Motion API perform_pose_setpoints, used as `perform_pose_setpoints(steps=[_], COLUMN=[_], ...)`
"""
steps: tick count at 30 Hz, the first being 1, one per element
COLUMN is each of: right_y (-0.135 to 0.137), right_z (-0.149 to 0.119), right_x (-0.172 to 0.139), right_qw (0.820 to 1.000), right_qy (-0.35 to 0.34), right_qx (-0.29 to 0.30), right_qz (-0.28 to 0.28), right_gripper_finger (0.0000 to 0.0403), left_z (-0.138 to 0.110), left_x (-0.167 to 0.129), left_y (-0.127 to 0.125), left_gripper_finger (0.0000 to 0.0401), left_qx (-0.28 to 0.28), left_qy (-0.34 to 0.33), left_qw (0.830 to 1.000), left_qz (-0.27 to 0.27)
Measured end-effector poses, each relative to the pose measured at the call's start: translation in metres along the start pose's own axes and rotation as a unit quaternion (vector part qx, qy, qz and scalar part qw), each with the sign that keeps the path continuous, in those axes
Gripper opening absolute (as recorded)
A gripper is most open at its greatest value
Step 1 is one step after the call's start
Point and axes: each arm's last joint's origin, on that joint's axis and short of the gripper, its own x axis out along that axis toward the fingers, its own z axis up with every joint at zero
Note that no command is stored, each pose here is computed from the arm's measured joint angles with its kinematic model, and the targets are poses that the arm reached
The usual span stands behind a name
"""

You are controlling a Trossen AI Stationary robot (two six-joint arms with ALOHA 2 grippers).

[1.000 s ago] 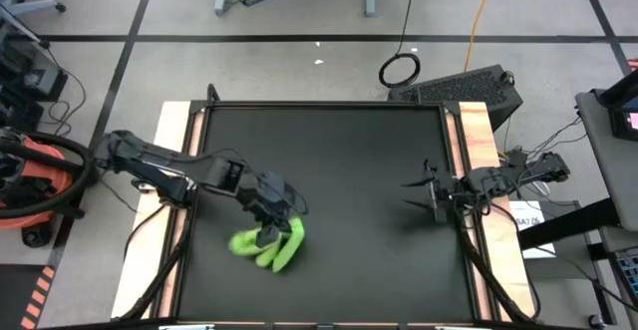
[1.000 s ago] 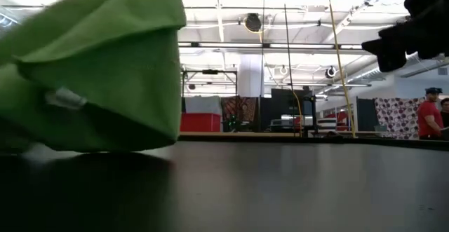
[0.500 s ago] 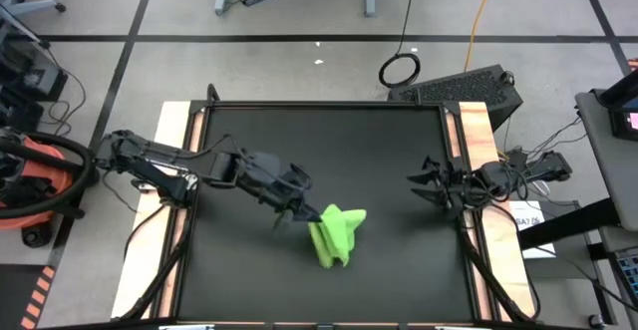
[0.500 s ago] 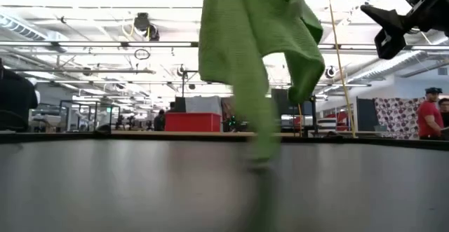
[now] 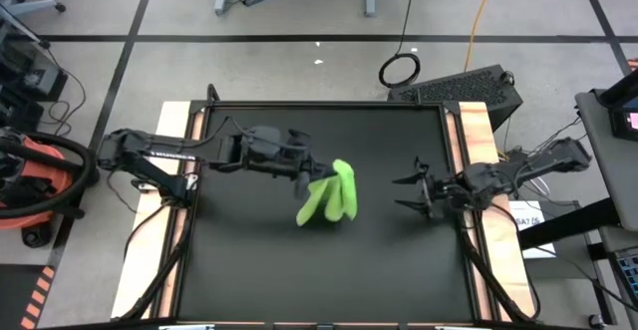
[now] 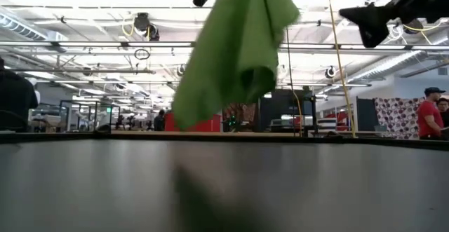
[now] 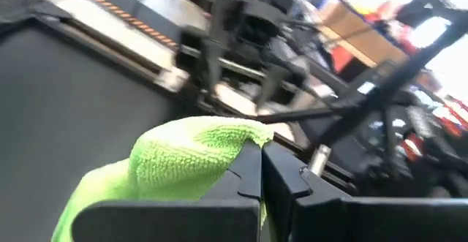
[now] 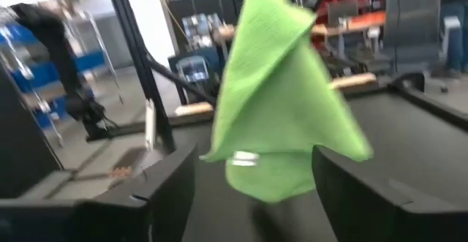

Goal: Roll towel
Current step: Roll the green microfiber towel

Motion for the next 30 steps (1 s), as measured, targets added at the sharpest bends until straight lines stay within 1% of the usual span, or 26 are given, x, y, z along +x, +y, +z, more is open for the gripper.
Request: perform_pose_setpoints(steps=[2, 4, 7, 10, 13, 15, 21, 25, 30], right_y=[0.001, 0.001, 0.000, -0.003, -0.005, -0.005, -0.007, -0.007, -0.005], right_z=[0.000, -0.001, 0.002, 0.003, 0.003, 0.000, -0.009, -0.007, -0.002], right_x=[0.010, 0.020, 0.033, 0.046, 0.057, 0.063, 0.079, 0.083, 0.085], right_qw=[1.000, 0.999, 0.999, 0.998, 0.998, 0.998, 0.995, 0.994, 0.994], right_qy=[0.021, 0.038, 0.033, 0.022, 0.021, 0.037, 0.071, 0.070, 0.071], right_qx=[0.003, 0.008, 0.011, 0.014, 0.021, 0.028, 0.048, 0.065, 0.064], right_qz=[-0.011, -0.024, -0.040, -0.059, -0.050, -0.038, -0.056, -0.060, -0.056], right_gripper_finger=[0.0268, 0.0269, 0.0262, 0.0254, 0.0247, 0.0244, 0.0229, 0.0197, 0.0127], left_z=[0.002, 0.003, 0.005, 0.002, 0.002, 0.003, 0.011, 0.007, 0.001], left_x=[0.006, 0.008, 0.015, 0.019, 0.023, 0.026, 0.026, 0.025, 0.025], left_y=[0.005, 0.009, 0.013, 0.016, 0.017, 0.016, 0.011, 0.014, 0.017], left_gripper_finger=[0.0000, 0.0000, 0.0000, 0.0000, 0.0000, 0.0000, 0.0000, 0.0000, 0.0000], left_qx=[0.000, 0.002, 0.010, 0.016, 0.030, 0.045, 0.075, 0.081, 0.087], left_qy=[-0.018, -0.021, -0.040, -0.034, -0.034, -0.034, -0.047, -0.023, 0.014], left_qw=[1.000, 1.000, 0.999, 0.999, 0.999, 0.998, 0.996, 0.996, 0.995], left_qz=[0.008, 0.014, 0.011, 0.016, 0.018, 0.018, 0.013, 0.025, 0.042])
